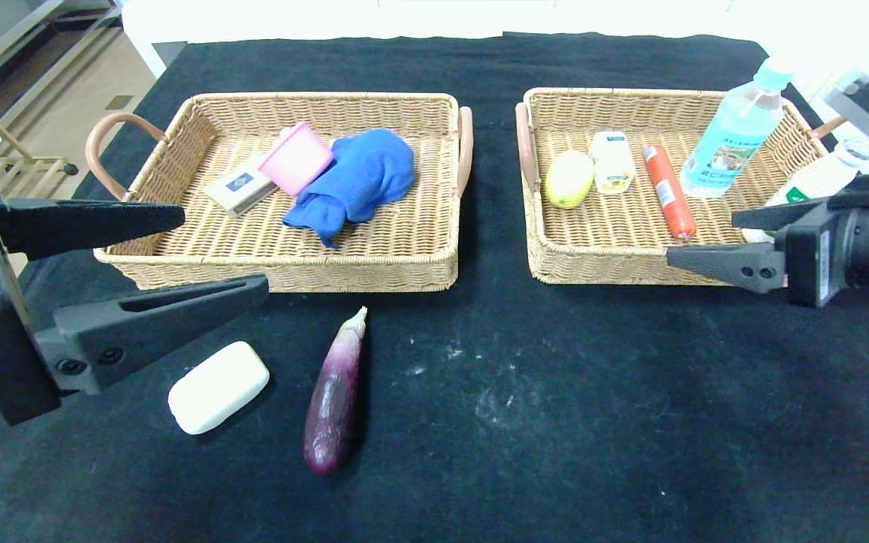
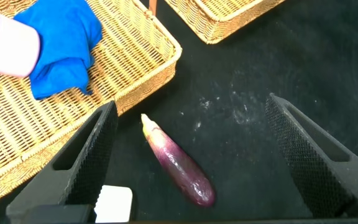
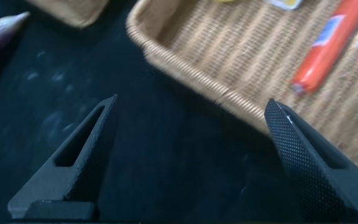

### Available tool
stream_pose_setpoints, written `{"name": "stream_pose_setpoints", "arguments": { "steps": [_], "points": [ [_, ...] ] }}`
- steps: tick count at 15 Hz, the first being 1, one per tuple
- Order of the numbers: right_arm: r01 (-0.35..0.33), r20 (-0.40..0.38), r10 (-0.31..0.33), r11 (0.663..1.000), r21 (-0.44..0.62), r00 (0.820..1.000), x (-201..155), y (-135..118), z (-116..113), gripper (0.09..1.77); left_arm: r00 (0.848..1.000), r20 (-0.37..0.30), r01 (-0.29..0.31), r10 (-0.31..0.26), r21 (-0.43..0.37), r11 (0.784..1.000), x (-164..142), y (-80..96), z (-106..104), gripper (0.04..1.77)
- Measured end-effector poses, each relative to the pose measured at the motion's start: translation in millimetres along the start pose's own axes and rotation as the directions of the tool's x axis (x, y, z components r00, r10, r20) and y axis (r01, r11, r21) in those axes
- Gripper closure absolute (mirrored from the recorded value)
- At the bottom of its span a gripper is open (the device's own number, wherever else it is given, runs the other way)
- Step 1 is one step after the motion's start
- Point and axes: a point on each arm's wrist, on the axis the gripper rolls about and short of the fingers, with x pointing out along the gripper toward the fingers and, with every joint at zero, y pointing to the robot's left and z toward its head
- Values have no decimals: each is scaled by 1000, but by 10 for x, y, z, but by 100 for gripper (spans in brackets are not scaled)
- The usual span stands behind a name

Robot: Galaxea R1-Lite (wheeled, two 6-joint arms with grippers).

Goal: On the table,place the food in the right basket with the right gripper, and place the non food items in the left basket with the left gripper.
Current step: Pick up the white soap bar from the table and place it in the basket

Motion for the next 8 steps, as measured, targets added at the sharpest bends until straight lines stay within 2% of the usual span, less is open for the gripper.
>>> {"name": "stream_pose_setpoints", "arguments": {
  "steps": [2, 3, 8],
  "points": [
    [-59, -4, 59, 998, 3, 998, -176, 55, -32, 16, 1000, -1, 1, -1, 0, 1000, 4, -1, -3, 9],
    [-69, -3, 69, 998, 4, 998, -253, 71, -57, 16, 1000, -3, 3, -3, 0, 1000, 7, -2, -5, 9],
    [-77, -9, 77, 997, 6, 997, -480, 136, -223, 16, 1000, -4, 10, -10, 0, 1000, 10, -10, -10, 9]
  ]
}}
